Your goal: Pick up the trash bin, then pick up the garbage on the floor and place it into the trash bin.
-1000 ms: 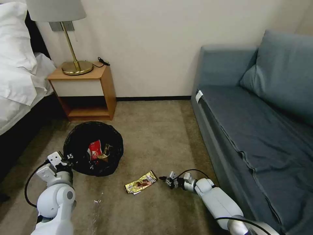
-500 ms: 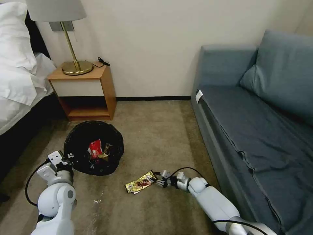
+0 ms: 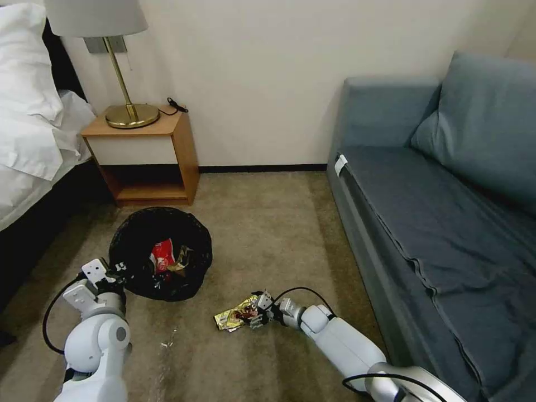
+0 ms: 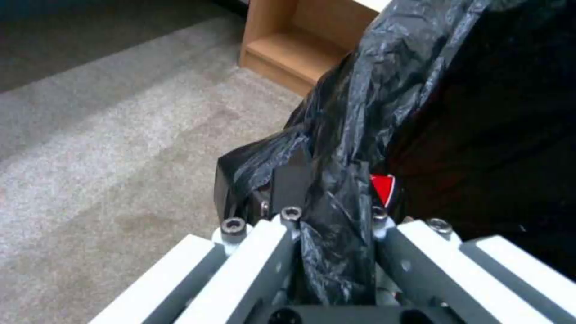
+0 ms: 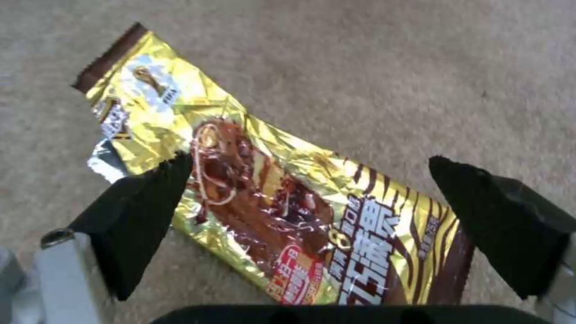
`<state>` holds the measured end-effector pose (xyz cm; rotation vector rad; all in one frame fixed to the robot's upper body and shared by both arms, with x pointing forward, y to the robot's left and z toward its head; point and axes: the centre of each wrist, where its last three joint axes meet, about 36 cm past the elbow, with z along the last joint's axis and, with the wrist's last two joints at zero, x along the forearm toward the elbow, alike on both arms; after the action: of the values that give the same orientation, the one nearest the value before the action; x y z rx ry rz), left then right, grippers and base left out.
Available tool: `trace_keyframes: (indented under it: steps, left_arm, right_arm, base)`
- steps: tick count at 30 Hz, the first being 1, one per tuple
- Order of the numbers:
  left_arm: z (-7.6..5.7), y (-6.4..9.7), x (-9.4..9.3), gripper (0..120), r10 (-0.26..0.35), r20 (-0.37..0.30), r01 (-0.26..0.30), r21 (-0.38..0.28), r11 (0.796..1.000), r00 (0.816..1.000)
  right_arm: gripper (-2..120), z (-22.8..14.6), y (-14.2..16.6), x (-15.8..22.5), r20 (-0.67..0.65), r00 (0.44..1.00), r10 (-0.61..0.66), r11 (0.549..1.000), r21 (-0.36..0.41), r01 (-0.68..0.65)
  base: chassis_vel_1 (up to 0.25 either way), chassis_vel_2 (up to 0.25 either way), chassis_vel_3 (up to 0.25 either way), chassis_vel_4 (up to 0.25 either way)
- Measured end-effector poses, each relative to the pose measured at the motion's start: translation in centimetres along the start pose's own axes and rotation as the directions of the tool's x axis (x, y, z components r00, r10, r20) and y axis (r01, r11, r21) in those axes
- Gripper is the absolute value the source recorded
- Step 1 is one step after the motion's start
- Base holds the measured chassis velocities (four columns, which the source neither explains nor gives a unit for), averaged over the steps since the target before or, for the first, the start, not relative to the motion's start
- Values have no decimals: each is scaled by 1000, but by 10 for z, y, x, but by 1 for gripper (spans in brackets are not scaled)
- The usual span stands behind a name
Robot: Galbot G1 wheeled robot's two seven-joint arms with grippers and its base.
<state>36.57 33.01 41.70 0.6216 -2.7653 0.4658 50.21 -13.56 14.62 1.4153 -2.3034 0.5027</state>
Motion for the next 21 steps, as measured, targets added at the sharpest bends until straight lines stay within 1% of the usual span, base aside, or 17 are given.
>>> trace_keyframes:
  steps: [4,6,8,11,16,21]
  left_arm:
    - [-1,-2,2,1,0,1,0,-2,1000,1000]
    - [-1,-2,2,1,0,1,0,-2,1000,1000]
    - [0,0,4,1,-6,1,6,-4,1000,1000]
    - [-1,1,5,1,-9,4,9,-4,1000,1000]
    - [-2,2,5,1,-12,4,12,-7,1000,1000]
    - [0,1,5,1,-11,0,11,-5,1000,1000]
  right_arm:
    - [100,-3,3,-8,-16,1000,-11,1000,-26,11]
    - [100,-3,3,-8,-16,1000,-11,1000,-26,11]
    - [100,0,7,-12,-41,998,-43,997,-60,40]
    - [100,6,8,-12,-62,996,-57,996,-73,53]
    - [100,9,7,-10,-71,996,-56,995,-85,50]
    - [100,3,3,-13,-61,997,-43,993,-114,35]
  base:
    - [0,0,0,0]
    - [0,0,0,0]
    - [0,0,0,0]
    - [0,0,0,0]
    - [0,0,0,0]
    - [0,0,0,0]
